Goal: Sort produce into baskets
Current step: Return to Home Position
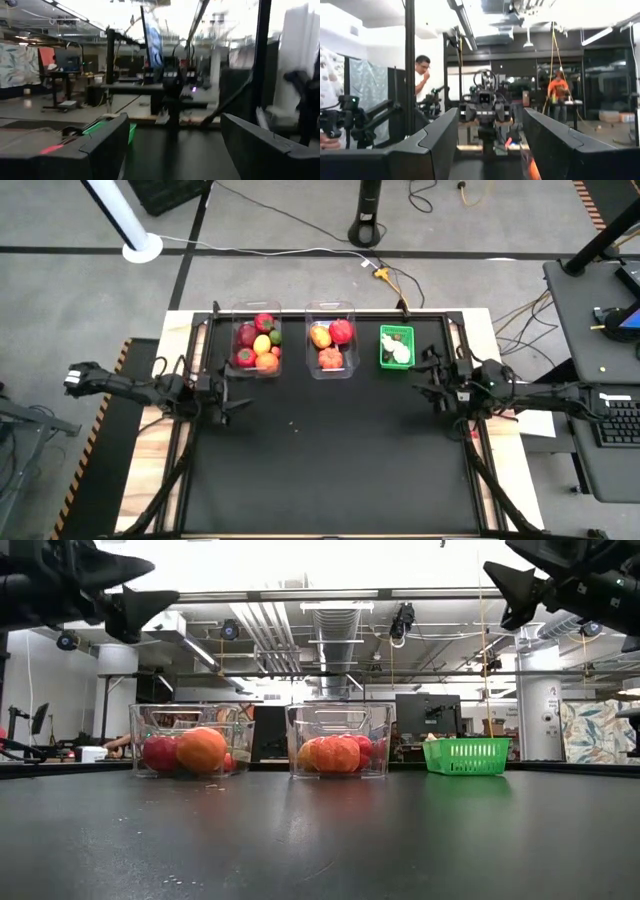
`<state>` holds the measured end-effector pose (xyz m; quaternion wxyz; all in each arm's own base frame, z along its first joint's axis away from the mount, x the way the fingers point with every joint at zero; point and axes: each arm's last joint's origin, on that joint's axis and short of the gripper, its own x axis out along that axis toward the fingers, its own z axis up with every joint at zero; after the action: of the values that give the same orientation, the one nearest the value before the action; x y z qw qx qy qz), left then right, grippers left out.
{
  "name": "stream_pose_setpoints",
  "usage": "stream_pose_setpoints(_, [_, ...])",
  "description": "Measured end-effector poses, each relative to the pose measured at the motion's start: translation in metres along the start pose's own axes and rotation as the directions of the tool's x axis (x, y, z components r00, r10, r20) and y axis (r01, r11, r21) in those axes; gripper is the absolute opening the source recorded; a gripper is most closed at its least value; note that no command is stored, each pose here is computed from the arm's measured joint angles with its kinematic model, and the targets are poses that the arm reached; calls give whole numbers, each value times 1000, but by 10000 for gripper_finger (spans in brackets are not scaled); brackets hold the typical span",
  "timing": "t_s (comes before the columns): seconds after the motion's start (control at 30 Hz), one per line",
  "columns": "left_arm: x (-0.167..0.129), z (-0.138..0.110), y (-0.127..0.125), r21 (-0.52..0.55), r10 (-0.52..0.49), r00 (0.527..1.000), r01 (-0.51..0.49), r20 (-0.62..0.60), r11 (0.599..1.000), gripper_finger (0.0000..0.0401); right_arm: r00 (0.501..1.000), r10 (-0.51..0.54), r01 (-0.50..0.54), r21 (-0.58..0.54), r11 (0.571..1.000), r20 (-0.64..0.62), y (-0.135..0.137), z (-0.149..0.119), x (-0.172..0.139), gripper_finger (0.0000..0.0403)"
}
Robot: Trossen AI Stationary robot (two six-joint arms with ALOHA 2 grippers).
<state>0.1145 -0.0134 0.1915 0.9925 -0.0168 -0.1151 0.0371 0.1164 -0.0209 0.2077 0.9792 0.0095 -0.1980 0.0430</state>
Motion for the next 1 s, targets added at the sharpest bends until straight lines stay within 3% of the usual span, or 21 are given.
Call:
stream_pose_setpoints(0.17, [0,-8,0,101,0,996,9,-85,995,292,1000,-2,3,14,1000,-18,0,-2,0,212])
stream_pose_setpoints(0.4, [1,-12,0,101,0,993,12,-119,995,292,1000,-2,3,73,997,-14,0,-2,0,212])
stream_pose_setpoints(1.0, [4,-15,-1,112,1,987,18,-164,994,292,999,-5,8,91,996,-40,-1,-5,0,212])
